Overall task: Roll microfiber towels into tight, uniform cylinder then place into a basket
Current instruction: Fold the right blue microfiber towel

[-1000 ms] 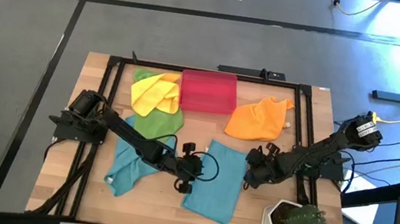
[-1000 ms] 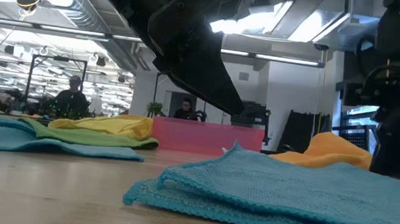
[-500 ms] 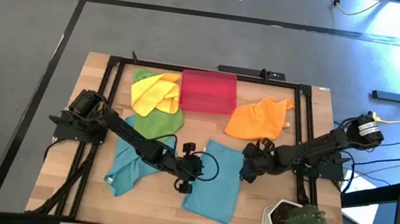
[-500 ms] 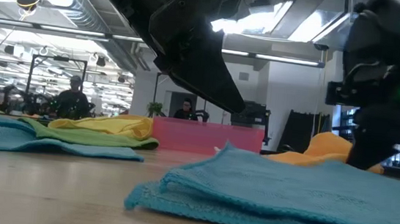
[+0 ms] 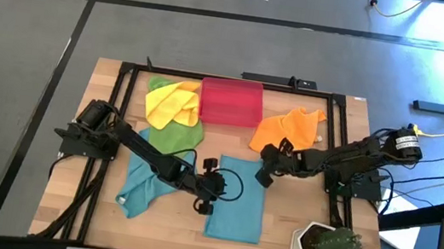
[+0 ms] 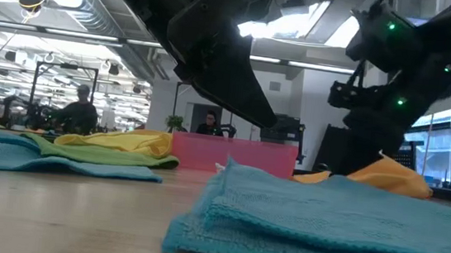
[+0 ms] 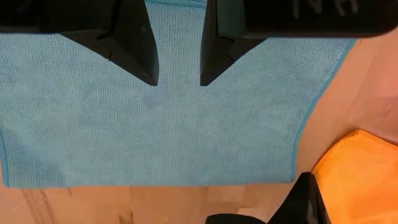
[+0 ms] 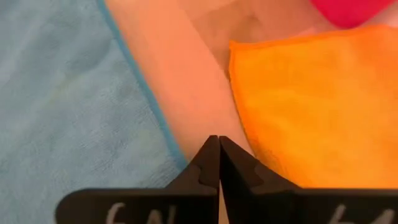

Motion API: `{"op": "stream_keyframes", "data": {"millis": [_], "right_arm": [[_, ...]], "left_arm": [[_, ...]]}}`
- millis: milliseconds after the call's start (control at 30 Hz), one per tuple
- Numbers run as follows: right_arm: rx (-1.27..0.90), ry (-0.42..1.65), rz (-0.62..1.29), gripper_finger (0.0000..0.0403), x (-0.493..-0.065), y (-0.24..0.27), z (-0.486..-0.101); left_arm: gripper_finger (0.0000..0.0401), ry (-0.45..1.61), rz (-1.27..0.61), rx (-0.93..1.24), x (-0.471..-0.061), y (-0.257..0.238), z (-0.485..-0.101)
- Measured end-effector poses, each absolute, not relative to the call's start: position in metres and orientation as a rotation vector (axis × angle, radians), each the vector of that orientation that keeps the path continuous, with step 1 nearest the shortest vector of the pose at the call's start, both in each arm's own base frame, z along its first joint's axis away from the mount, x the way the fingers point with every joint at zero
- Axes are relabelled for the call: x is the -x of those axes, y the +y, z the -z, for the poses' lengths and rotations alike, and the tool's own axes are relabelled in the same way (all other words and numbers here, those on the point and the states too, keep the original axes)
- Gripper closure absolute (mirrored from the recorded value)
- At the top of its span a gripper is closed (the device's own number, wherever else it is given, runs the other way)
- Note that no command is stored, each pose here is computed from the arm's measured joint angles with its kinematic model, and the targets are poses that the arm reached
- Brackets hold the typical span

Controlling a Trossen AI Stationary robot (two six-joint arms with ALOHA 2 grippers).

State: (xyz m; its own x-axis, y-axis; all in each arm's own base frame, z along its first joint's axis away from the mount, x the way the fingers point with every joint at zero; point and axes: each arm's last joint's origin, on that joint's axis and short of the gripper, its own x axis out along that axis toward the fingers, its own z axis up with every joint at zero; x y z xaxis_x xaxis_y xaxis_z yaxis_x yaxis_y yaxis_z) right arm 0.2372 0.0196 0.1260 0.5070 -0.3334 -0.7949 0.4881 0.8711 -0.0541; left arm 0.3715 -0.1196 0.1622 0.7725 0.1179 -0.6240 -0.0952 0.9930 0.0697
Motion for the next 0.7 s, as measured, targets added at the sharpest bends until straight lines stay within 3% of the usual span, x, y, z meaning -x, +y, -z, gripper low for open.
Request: {"op": "stream_keyframes", "data": {"millis": [400,700], "right_arm": [[-0.125,1.096,0.619,0.0394,-0.205,0.027,-0.157],[-0.121,0.980,0.387,0.0361,-0.191,0.067,-0.179]], "left_arm": [[0.0295,0.672,-0.107,-0.035,-0.371,-0.123,-0.163],[0.0295,0.656,-0.105,-0.028,-0.372,-0.123,-0.164]]}}
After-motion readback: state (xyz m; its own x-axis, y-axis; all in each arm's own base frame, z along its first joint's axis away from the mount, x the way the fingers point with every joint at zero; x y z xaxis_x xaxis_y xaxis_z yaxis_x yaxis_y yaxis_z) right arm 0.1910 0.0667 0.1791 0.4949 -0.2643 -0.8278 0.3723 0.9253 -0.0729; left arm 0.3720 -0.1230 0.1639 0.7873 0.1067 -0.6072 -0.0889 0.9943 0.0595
